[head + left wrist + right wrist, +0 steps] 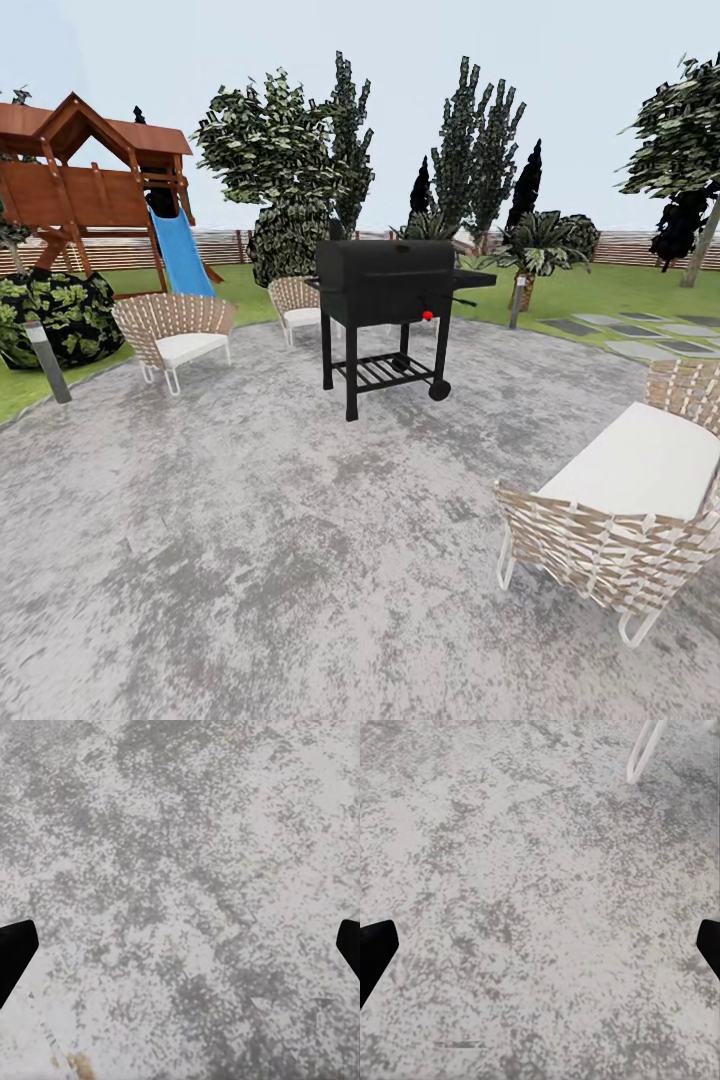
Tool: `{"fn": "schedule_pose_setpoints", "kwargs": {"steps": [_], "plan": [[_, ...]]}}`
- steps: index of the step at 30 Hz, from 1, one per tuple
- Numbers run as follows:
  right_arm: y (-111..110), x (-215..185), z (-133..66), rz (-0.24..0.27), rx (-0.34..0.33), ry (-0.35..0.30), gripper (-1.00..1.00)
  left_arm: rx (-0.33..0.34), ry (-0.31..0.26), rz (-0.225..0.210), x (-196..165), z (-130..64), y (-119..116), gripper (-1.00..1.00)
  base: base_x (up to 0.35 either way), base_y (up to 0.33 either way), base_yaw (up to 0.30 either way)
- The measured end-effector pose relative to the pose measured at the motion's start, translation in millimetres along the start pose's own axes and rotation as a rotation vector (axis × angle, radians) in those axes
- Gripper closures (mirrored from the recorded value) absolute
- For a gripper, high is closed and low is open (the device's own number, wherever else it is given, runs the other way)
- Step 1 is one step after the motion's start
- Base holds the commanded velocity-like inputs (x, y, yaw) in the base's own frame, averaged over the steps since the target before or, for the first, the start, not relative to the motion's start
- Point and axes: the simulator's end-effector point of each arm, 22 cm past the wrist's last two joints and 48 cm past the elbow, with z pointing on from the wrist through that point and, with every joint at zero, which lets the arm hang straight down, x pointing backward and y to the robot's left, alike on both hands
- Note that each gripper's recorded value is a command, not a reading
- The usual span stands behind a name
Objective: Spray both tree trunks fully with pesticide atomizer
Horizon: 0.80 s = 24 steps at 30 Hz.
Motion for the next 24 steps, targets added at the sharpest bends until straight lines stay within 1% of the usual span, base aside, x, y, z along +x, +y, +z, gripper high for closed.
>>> {"fn": "schedule_pose_setpoints", "kwargs": {"steps": [24], "plan": [[4.2,34.2,26.9,-0.002,-0.002,0.0,-1.0,-0.001,-0.001,-0.002,30.2,31.2,-2.2,-1.0,0.0,0.0,0.0]]}}
